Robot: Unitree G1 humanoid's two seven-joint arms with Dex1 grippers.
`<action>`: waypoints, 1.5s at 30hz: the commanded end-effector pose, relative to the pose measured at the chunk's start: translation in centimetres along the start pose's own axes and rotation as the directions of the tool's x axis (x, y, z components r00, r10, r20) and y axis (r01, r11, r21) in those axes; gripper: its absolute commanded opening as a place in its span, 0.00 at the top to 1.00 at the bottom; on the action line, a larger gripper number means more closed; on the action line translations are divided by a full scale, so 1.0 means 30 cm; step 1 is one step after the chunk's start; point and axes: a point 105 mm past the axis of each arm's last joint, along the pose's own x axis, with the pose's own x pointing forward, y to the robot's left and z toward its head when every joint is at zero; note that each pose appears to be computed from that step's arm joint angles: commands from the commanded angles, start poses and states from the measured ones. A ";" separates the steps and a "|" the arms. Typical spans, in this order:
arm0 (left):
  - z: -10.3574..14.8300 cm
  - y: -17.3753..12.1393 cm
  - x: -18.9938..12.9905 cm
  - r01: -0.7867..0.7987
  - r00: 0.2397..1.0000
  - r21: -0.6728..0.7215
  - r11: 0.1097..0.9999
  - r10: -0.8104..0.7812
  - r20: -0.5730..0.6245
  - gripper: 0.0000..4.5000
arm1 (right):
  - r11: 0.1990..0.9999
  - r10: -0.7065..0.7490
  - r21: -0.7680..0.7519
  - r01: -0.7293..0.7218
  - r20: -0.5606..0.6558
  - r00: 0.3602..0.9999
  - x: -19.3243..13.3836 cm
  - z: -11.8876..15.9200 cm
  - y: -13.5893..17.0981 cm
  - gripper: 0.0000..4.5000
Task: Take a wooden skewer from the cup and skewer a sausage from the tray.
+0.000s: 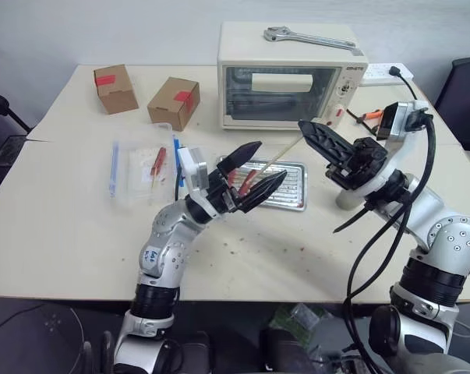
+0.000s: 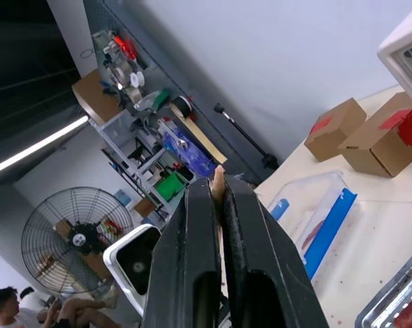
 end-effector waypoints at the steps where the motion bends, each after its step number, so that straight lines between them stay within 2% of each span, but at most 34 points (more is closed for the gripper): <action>1: 0.007 -0.023 0.022 0.019 1.000 0.017 1.000 -0.019 0.023 0.09 | 0.999 0.035 -0.019 -0.034 0.026 0.999 0.005 0.012 0.037 1.00; 4: 0.003 -0.027 0.024 0.018 0.999 0.011 1.000 -0.018 0.028 0.25 | 0.999 0.033 -0.015 -0.033 0.024 0.999 0.002 0.006 0.036 1.00; 14: 0.007 -0.034 0.030 0.024 0.999 0.008 1.000 -0.025 0.036 0.97 | 1.000 0.005 -0.020 -0.004 0.043 0.999 -0.004 0.003 0.021 1.00; 20: 0.010 -0.029 0.029 0.010 0.999 0.006 1.000 -0.010 0.033 0.99 | 0.997 0.040 0.054 -0.046 0.104 0.994 -0.006 0.024 0.042 1.00; 24: 0.023 -0.016 0.025 -0.004 1.000 0.017 1.000 0.003 0.028 1.00 | 1.000 0.013 0.024 -0.015 0.104 0.995 -0.036 0.035 0.034 0.76; 28: 0.041 0.007 -0.024 -0.014 1.000 0.055 0.998 0.015 -0.016 1.00 | 0.986 -0.095 -0.134 0.099 0.031 0.995 -0.101 0.031 -0.007 0.45; 32: 0.069 0.059 -0.173 -0.061 0.989 0.111 0.992 0.075 -0.131 1.00 | 0.937 -0.187 -0.321 0.137 -0.131 0.974 -0.218 -0.017 -0.017 0.15; 34: 0.081 0.086 -0.268 -0.101 0.972 0.140 0.985 0.128 -0.197 1.00 | 0.921 -0.214 -0.359 0.149 -0.149 0.965 -0.266 -0.023 -0.012 0.01; 37: 0.105 0.113 -0.384 -0.170 0.943 0.169 0.971 0.210 -0.258 1.00 | 0.879 -0.283 -0.438 0.186 -0.167 0.945 -0.334 -0.028 -0.023 0.01; 41: 0.146 0.128 -0.553 -0.305 0.882 0.188 0.934 0.351 -0.315 1.00 | 0.773 -0.431 -0.620 0.132 -0.362 0.827 -0.522 -0.131 -0.080 0.01; 45: 0.153 0.108 -0.631 -0.363 0.846 0.173 0.915 0.402 -0.350 1.00 | 0.766 -0.448 -0.629 0.135 -0.372 0.813 -0.565 -0.166 -0.097 0.01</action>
